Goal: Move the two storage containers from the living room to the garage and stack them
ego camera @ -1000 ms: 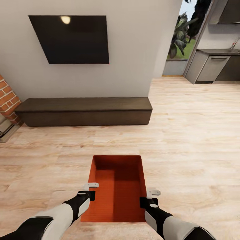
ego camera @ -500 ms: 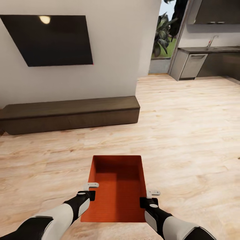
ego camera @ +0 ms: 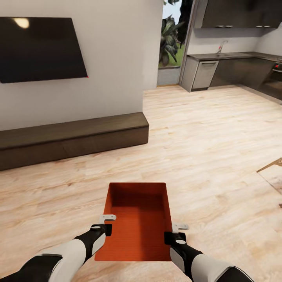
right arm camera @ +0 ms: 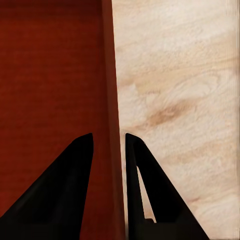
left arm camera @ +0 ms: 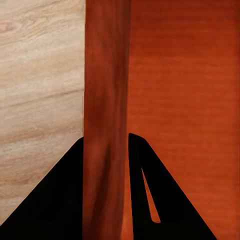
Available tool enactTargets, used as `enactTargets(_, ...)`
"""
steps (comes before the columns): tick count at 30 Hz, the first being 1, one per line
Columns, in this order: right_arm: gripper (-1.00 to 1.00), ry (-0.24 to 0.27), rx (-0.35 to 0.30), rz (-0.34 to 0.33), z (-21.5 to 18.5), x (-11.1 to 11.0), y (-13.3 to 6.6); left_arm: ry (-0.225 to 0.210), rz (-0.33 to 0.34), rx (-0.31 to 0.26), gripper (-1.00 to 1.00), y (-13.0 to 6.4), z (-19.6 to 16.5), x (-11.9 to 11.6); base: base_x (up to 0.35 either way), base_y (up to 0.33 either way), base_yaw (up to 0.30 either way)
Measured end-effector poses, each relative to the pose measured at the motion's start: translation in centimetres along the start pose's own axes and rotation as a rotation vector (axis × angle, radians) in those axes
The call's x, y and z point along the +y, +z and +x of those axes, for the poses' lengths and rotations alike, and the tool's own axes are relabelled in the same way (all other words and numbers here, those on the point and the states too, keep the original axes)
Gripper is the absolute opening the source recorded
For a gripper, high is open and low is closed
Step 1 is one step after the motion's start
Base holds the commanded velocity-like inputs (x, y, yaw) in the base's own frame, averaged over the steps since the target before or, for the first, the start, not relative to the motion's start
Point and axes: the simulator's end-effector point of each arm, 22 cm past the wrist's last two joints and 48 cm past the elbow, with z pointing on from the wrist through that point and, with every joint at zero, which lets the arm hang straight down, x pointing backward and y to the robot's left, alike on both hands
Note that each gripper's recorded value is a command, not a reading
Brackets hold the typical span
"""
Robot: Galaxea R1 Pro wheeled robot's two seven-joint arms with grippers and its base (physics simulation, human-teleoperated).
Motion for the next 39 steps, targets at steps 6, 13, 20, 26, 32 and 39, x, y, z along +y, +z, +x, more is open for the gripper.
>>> enactTargets(6, -1.0, 0.0, 0.0, 0.0, 0.0, 0.0, 0.0, 0.0, 0.0, 0.0, -1.0, 0.0, 0.0, 0.0, 0.0, 0.0, -0.278)
enactTargets(13, -1.0, 0.0, 0.0, 0.0, 0.0, 0.0, 0.0, 0.0, 0.0, 0.0, -1.0, 0.0, 0.0, 0.0, 0.0, 0.0, -0.278)
enactTargets(20, -1.0, 0.0, 0.0, 0.0, 0.0, 0.0, 0.0, 0.0, 0.0, 0.0, -1.0, 0.0, 0.0, 0.0, 0.0, 0.0, -0.278)
enactTargets(26, -1.0, 0.0, 0.0, 0.0, 0.0, -0.01, 0.0, 0.0, 0.0, 0.0, -1.0, 0.0, 0.0, -0.01, 0.0, 0.0, -0.278)
enactTargets(32, -1.0, 0.0, 0.0, 0.0, 0.0, 0.0, 0.0, 0.0, 0.0, 0.0, -1.0, 0.0, 0.0, 0.0, 0.0, 0.0, -0.278)
enactTargets(39, -1.0, 0.0, 0.0, 0.0, 0.0, -0.01, 0.0, 0.0, 0.0, 0.0, -1.0, 0.0, 0.0, -0.01, 0.0, 0.0, -0.281)
